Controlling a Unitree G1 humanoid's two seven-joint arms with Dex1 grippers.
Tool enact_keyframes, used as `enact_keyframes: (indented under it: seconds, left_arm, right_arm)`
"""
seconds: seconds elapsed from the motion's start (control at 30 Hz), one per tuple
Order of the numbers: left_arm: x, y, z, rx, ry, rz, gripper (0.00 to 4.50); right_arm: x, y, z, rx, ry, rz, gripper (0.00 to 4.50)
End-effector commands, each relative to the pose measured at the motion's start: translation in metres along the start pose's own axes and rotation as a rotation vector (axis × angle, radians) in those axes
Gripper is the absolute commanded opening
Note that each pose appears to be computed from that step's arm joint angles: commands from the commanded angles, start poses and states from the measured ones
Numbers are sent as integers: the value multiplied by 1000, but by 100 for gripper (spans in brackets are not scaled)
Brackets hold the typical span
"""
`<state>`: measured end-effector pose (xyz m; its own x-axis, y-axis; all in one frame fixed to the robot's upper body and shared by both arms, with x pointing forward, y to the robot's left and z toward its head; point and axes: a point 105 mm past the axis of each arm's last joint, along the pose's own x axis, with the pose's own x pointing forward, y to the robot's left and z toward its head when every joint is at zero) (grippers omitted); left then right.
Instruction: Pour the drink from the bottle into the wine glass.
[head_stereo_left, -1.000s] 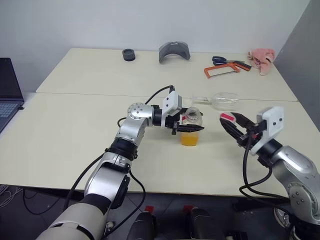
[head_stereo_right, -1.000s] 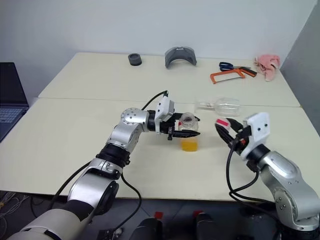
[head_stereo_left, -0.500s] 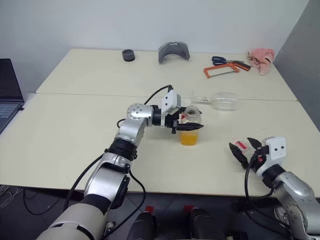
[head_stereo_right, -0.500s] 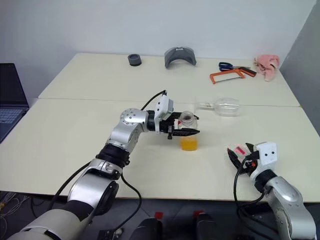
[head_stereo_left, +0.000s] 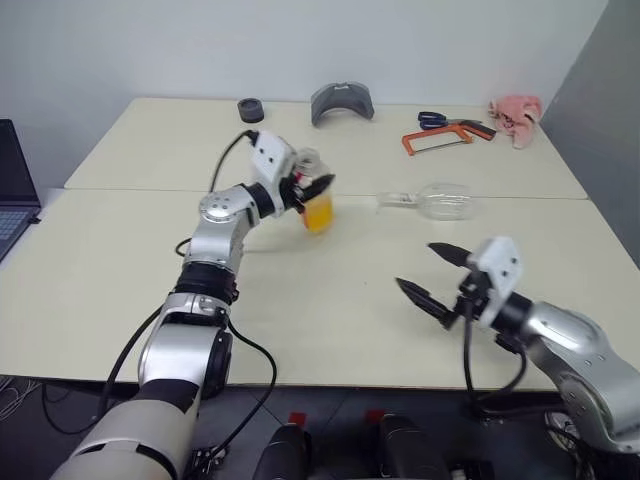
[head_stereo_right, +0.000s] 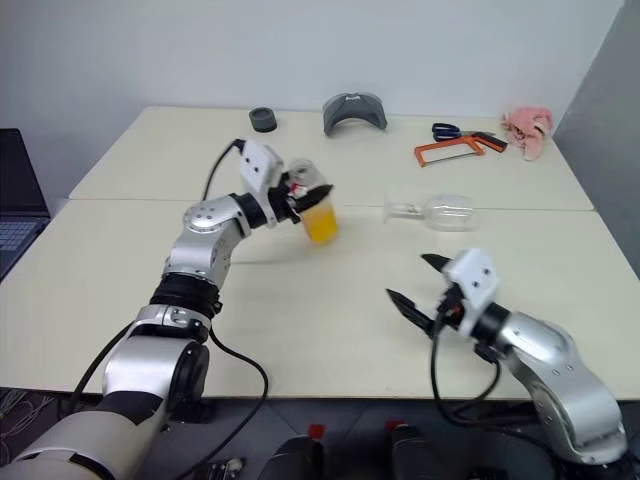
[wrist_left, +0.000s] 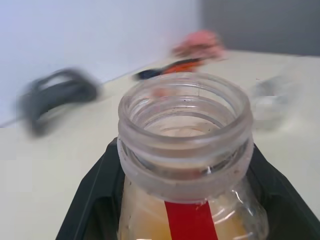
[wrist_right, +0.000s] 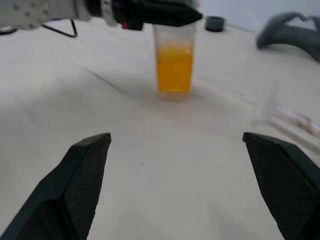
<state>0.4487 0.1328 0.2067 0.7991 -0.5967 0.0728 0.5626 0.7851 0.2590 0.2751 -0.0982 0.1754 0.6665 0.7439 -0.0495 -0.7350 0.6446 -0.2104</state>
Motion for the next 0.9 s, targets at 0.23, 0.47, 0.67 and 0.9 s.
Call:
enact_keyframes:
  seconds: [0.23, 0.47, 0.67, 0.9]
  left_arm:
    - [-23, 75, 6, 42, 50, 418, 217]
    - [-35, 92, -3, -22, 81, 528, 217]
    - [-40, 94, -16, -94, 106, 552, 217]
    - [-48, 94, -34, -107, 163, 571, 340]
  right_arm:
    - [80, 12, 48, -87, -101, 91, 450]
    - [112, 25, 61, -137, -119, 161, 450]
    - [118, 28, 63, -141, -130, 166, 450]
    - [120, 28, 64, -136, -135, 167, 450]
